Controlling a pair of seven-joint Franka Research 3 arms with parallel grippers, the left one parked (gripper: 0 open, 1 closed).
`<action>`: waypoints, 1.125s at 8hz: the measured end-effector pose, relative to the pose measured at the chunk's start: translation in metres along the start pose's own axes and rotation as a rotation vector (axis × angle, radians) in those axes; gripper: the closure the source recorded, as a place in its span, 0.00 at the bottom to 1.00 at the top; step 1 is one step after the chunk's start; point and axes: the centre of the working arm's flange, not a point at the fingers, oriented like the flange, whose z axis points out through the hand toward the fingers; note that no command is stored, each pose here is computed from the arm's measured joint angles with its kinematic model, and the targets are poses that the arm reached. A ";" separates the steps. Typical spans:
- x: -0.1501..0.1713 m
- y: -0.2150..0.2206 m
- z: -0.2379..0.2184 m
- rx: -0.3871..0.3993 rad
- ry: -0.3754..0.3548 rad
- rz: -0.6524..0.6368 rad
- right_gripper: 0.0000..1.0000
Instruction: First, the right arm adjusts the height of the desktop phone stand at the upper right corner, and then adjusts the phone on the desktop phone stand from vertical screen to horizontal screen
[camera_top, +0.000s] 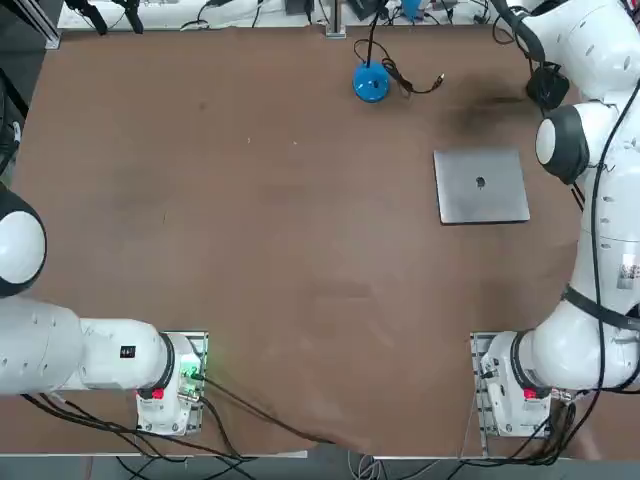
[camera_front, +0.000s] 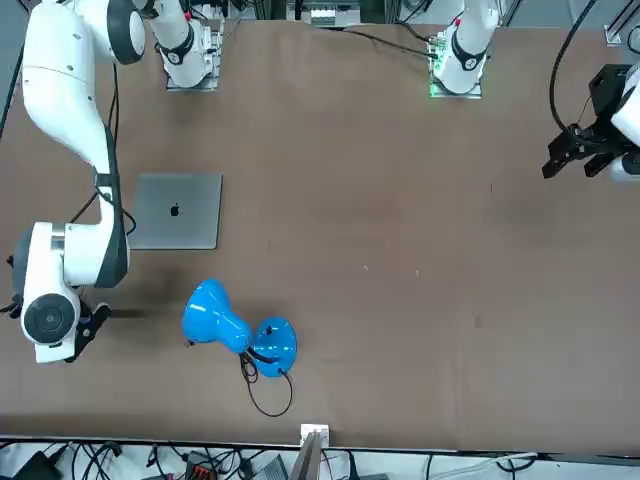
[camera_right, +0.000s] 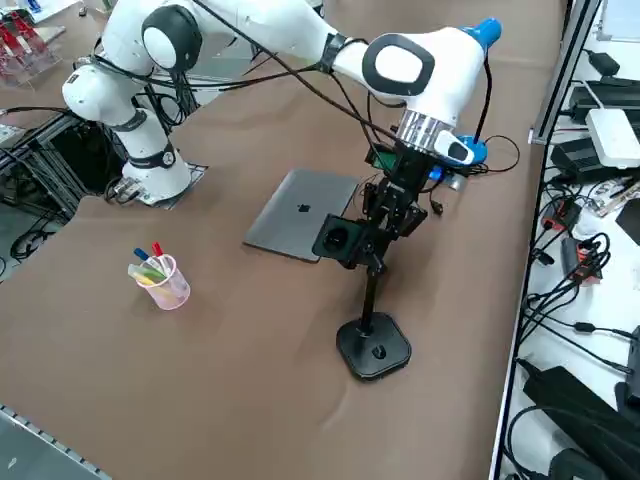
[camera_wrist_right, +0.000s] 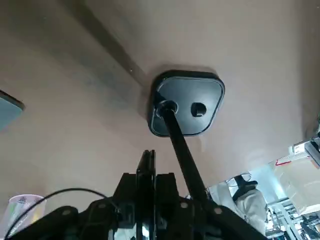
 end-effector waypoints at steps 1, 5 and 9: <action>-0.001 0.000 -0.002 0.004 0.012 0.003 0.81; -0.012 0.005 -0.006 0.037 0.072 0.031 0.82; -0.021 0.010 -0.008 0.062 0.124 0.045 0.81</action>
